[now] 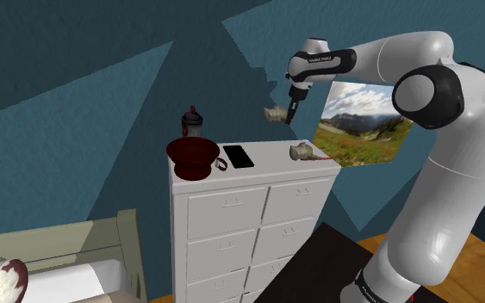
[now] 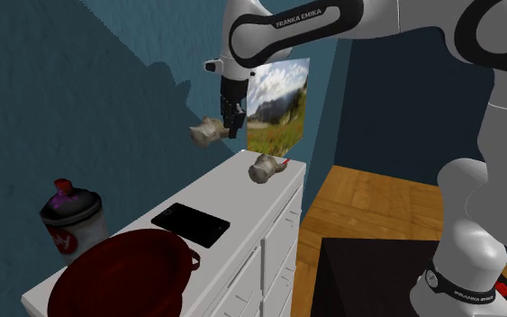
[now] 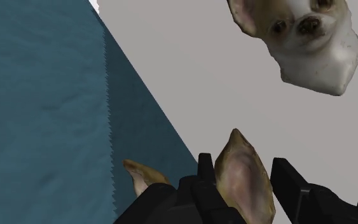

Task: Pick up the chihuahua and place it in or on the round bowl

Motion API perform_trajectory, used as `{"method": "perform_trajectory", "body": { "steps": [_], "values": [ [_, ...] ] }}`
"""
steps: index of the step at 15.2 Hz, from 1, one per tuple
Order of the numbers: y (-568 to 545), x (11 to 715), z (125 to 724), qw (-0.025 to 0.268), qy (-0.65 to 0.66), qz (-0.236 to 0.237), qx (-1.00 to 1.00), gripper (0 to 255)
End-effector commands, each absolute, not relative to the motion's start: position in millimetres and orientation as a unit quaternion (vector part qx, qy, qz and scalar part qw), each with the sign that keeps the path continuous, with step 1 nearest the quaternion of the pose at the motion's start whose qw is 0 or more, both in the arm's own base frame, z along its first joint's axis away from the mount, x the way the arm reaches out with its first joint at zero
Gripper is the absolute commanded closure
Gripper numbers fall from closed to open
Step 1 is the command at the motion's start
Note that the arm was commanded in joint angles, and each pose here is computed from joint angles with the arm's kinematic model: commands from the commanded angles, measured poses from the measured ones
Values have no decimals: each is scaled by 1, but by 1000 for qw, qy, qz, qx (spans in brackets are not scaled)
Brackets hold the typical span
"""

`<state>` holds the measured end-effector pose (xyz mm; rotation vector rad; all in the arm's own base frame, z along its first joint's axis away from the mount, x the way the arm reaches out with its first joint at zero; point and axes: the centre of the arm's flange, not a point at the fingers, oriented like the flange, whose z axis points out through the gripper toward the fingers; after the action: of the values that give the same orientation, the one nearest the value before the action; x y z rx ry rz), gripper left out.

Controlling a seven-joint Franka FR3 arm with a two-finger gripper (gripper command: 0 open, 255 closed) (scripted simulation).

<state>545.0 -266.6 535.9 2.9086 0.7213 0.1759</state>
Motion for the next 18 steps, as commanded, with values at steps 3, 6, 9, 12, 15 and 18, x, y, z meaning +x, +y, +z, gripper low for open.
{"method": "perform_trajectory", "body": {
  "steps": [3, 6, 9, 12, 15, 18],
  "values": [
    [-266, 544, 558, 70, 240, 59, 967, 255],
    [-266, 544, 572, 70, 240, 59, 967, 255],
    [-227, 548, 571, 70, 240, 59, 967, 255],
    [-188, 552, 570, 70, 240, 59, 967, 255],
    [-148, 557, 569, 70, 240, 59, 967, 255],
    [-109, 561, 568, 70, 240, 59, 967, 255]
  ]
}}
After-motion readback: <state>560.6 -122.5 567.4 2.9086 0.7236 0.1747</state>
